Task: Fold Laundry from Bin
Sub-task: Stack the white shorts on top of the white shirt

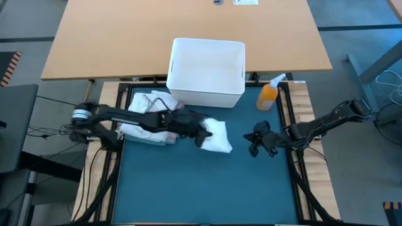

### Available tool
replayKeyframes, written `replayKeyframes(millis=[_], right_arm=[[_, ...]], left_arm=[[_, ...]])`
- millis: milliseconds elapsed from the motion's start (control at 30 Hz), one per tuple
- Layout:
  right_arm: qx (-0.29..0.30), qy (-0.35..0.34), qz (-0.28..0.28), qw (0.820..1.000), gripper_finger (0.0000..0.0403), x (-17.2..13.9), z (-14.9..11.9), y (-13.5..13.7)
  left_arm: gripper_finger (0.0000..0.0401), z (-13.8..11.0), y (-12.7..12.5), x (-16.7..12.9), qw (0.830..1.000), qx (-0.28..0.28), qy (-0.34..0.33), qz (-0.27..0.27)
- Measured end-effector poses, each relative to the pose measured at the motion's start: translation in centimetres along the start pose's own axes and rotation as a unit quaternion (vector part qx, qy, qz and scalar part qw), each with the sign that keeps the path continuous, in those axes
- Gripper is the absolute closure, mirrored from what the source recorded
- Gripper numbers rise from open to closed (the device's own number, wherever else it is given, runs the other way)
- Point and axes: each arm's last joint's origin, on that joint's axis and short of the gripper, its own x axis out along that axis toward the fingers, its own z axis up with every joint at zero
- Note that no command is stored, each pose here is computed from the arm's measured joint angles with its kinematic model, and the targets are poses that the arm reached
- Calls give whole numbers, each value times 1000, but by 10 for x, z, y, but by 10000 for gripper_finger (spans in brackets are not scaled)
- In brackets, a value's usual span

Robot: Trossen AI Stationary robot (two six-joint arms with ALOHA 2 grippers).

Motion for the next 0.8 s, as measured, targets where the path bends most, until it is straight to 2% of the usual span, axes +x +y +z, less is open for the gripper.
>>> replayKeyframes(millis=[200, 367, 567, 700, 800], right_arm=[[0, 0, 6, 1000, 379, -1, -1, 1], [4, -5, 11, 1000, 378, -1, 0, 3], [14, -16, 21, 1000, 378, -1, 3, 5], [25, -29, 32, 999, 378, -1, 6, 7], [34, -39, 42, 998, 378, -2, 8, 9]], left_arm=[[401, 20, -20, -76, 998, 48, 23, 13], [401, 27, -13, -140, 992, 79, 39, 87], [401, 33, 16, -197, 967, 107, 40, 229], [401, 36, 38, -213, 942, 151, 88, 286], [401, 37, 61, -215, 926, 142, 124, 329]])
